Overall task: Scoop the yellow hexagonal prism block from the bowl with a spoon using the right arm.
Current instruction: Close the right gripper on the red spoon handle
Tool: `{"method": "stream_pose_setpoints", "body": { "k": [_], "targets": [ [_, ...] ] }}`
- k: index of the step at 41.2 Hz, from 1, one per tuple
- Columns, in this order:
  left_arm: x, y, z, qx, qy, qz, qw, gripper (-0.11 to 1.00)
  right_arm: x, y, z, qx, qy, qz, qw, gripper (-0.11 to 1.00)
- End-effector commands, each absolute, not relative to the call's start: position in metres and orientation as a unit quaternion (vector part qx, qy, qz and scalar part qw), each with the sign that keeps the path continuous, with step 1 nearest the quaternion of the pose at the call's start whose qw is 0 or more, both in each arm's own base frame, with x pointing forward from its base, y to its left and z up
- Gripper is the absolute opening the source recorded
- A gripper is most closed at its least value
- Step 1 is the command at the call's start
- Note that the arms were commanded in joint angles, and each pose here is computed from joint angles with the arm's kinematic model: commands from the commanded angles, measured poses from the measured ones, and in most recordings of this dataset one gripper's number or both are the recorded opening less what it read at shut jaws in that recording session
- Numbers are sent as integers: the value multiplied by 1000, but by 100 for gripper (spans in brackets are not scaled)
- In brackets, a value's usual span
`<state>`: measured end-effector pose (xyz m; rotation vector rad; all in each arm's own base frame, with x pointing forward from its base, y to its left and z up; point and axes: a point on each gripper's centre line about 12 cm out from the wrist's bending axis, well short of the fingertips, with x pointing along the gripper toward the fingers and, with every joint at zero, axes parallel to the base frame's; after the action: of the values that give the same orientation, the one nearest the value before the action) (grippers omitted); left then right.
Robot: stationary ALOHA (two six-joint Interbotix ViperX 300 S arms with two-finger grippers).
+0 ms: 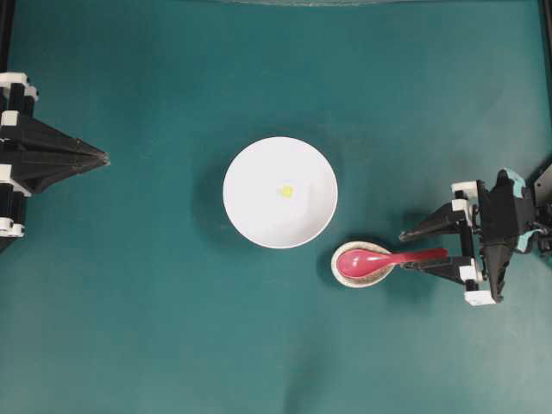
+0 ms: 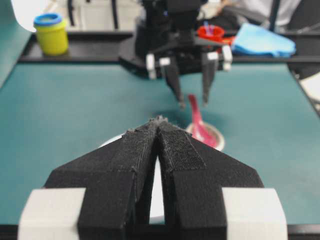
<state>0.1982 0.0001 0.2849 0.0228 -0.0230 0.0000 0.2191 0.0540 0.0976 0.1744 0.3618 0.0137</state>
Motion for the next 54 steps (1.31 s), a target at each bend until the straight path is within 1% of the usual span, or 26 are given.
{"method": "stream_pose_setpoints", "body": {
  "k": [1, 8, 20, 28, 45, 54],
  "targets": [
    [201, 0, 294, 14, -18, 1, 1000, 0, 219, 55, 97, 88, 175, 9, 981, 56],
    [201, 0, 293, 13, -11, 1, 1000, 0, 218, 56, 92, 80, 178, 9, 981, 55],
    [201, 0, 294, 13, -15, 1, 1000, 0, 219, 59, 82, 68, 192, 13, 979, 55],
    [201, 0, 295, 13, -18, 1, 1000, 0, 218, 61, 84, 66, 181, 18, 981, 55],
    [201, 0, 295, 12, -18, 1, 1000, 0, 216, 64, 83, 54, 184, 31, 981, 55],
    [201, 0, 295, 11, -18, 1, 1000, 0, 216, 64, 83, 50, 185, 33, 981, 53]
  ]
}}
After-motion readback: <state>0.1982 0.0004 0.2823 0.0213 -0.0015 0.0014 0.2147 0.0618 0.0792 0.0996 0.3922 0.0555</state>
